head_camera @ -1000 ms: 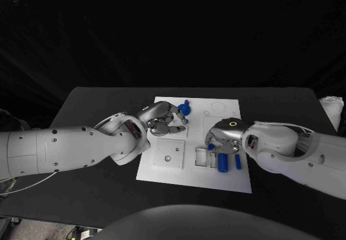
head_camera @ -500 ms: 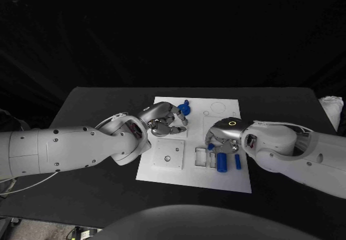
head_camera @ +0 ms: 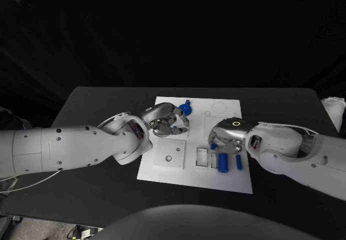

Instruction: Assemble the parts on the task board

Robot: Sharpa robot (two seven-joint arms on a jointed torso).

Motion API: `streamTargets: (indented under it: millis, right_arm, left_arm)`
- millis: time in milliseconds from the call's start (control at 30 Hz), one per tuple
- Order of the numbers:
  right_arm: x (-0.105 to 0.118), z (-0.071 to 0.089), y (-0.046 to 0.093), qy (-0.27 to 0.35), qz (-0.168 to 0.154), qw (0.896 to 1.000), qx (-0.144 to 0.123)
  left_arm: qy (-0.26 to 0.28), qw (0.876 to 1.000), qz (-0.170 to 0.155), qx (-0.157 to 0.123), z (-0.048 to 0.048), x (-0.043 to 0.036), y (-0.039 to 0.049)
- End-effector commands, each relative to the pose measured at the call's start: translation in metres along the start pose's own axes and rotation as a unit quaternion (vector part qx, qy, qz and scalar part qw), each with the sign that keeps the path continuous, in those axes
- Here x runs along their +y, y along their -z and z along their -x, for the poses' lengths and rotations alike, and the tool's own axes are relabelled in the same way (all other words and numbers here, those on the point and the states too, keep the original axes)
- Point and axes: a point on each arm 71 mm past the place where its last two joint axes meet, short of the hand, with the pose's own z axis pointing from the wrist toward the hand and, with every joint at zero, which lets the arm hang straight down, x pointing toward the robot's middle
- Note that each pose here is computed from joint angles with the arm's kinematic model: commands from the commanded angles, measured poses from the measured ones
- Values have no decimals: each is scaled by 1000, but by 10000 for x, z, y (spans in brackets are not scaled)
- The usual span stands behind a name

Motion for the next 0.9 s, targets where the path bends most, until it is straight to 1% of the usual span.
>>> streamTargets:
  millis: [33, 300, 533, 700, 800, 900]
  right_arm:
    - [9, 20, 36, -14, 15, 999, -30]
    - [26, 137, 171, -53, 27, 995, -85]
    - [76, 274, 212, -65, 38, 988, -133]
    - [132, 327, 198, -69, 45, 985, -151]
    - [166, 355, 182, -72, 48, 983, -160]
    - [198, 377, 159, -75, 52, 982, -166]
  left_arm:
    - [3, 1000, 3, 13, -18, -4, -4]
    - [2, 1000, 13, 25, -20, 32, 7]
    - [17, 998, 34, 54, -63, 64, 5]
    - [63, 992, 69, 84, -124, 94, -4]
    - [107, 985, 93, 99, -173, 95, -9]
    - [136, 979, 106, 109, -213, 89, -22]
